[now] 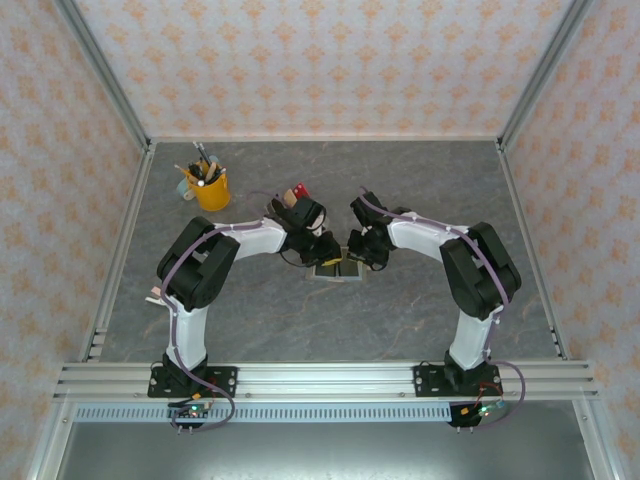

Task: Take the credit cards out of the card holder

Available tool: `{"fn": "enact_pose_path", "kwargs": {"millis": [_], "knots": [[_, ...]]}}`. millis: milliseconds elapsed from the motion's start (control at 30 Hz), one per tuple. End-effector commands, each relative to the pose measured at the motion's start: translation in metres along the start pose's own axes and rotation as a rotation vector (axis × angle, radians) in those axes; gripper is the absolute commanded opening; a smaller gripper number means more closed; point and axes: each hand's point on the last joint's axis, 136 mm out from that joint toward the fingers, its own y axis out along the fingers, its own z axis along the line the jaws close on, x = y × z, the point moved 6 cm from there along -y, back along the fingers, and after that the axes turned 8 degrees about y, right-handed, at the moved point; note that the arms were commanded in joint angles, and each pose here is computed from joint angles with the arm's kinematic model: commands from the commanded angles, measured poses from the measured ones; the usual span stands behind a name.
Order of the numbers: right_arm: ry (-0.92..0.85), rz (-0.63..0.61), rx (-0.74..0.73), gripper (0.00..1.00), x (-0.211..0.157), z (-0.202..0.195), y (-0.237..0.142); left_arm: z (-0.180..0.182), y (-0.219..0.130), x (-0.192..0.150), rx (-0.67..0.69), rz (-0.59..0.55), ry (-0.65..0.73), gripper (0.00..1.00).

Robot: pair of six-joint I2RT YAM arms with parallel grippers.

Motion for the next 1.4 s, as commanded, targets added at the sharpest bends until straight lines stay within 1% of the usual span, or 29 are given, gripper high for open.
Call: {"fn": "enact_pose_path", "kwargs": {"millis": [0,133,300,533,567,833,933,1067,1200,1367], "knots": [[0.028,0.059,-0.106,0.19,-0.013,-0.028,0.022,-0.003,0.001,0.000,-0.047,-0.004,0.008,0.13],[0.033,0.053,-0.121,0.19,-0.012,-0.031,0.021,-0.002,-0.003,-0.001,-0.051,-0.011,0.019,0.07],[0.042,0.045,-0.145,0.19,-0.010,-0.037,0.021,0.003,-0.016,0.001,-0.038,-0.025,0.031,0.00],[0.052,0.040,-0.151,0.19,-0.010,-0.039,0.021,0.014,-0.022,-0.002,-0.006,-0.011,0.033,0.00],[0.054,0.039,-0.153,0.19,-0.009,-0.040,0.021,0.008,-0.030,-0.001,-0.017,-0.029,0.047,0.00],[0.048,0.025,-0.120,0.19,-0.004,-0.033,0.013,0.011,-0.052,-0.001,0.010,-0.048,0.072,0.00],[0.034,-0.011,-0.057,0.19,0.002,-0.020,-0.002,0.015,-0.065,-0.001,0.032,-0.058,0.090,0.00],[-0.005,-0.080,0.108,0.23,0.007,0.004,-0.032,0.022,-0.081,-0.001,0.034,-0.077,0.090,0.00],[-0.045,-0.113,0.270,0.33,0.006,0.024,-0.061,0.018,-0.099,0.002,-0.013,-0.107,0.086,0.00],[-0.048,-0.071,0.465,0.48,-0.001,0.045,-0.078,-0.003,-0.124,0.008,-0.110,-0.177,0.087,0.00]]}}
